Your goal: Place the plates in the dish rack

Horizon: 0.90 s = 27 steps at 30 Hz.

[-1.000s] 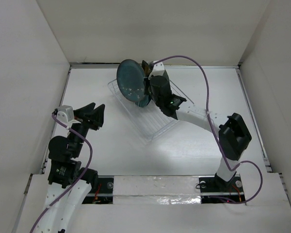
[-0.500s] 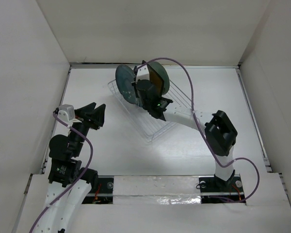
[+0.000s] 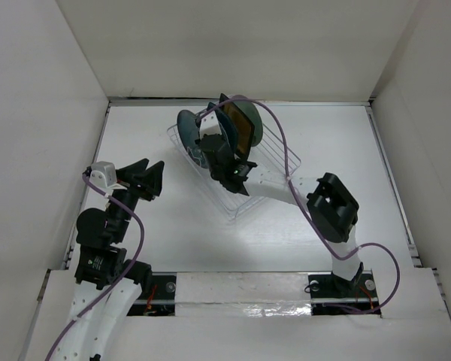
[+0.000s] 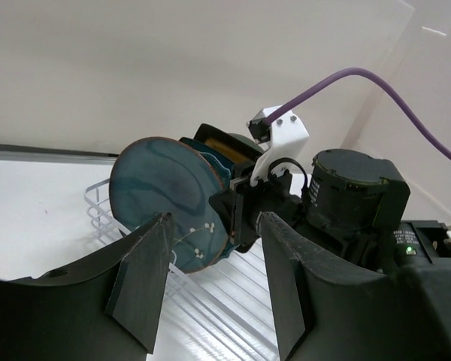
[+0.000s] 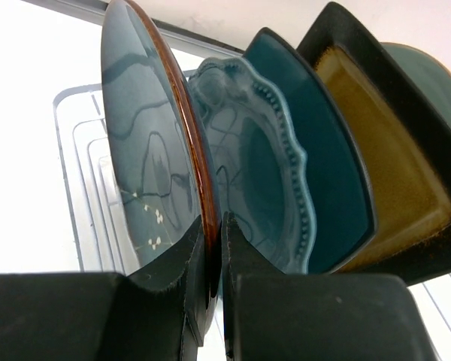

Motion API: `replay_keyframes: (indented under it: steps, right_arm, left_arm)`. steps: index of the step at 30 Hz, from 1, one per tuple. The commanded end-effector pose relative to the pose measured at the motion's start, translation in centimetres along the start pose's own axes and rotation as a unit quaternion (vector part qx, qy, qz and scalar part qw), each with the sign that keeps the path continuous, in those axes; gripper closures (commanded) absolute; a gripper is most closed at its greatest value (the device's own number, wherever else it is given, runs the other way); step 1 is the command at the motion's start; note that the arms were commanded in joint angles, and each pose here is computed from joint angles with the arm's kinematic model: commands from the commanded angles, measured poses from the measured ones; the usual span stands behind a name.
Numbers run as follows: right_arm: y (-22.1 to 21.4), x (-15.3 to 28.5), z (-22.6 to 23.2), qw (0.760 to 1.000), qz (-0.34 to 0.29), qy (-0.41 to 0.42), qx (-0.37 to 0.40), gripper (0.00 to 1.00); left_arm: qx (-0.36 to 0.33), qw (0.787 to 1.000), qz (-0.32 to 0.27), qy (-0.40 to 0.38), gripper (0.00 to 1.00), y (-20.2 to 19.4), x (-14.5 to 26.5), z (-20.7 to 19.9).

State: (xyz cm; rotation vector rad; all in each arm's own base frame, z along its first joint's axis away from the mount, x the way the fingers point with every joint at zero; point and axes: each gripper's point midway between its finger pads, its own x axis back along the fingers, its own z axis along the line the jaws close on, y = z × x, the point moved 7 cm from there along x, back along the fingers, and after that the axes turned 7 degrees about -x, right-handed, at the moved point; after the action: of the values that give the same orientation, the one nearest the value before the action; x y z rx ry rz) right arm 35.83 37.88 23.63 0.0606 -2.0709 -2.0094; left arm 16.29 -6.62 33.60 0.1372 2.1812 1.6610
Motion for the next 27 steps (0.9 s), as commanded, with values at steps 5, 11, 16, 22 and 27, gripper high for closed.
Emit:
replay_keyframes:
  steps: [5, 11, 16, 22, 27]
  right_arm:
    - [4.3, 0.9, 1.4, 0.994, -0.092, -0.032, -0.052, 0.89]
    - [4.7, 1.4, 1.5, 0.993, -0.093, -0.033, -0.061, 0.67]
    - [6.9, 2.9, 1.4, 0.991, -0.098, -0.012, -0.085, 0.46]
    - [10.0, 6.3, 0.1, 0.985, -0.099, 0.054, -0.129, 0.25]
    - [8.9, 10.5, -3.5, 0.979, -0.084, 0.097, -0.156, 0.13]
  left_arm:
    - [-0.004, 1.0, -0.005, -0.002, 0.53, 0.0, -0.4, 0.0]
    - [-0.006, 1.0, 0.001, -0.002, 0.53, -0.2, -0.5, 0.1]
    - [-0.007, 1.0, 0.012, 0.005, 0.52, -0.5, -0.6, 0.3]
    - [-0.009, 1.0, 0.02, 0.014, 0.47, -0.9, -0.9, 0.5]
    - [-0.008, 1.0, 0.02, 0.005, 0.45, -0.8, -1.0, 0.3]
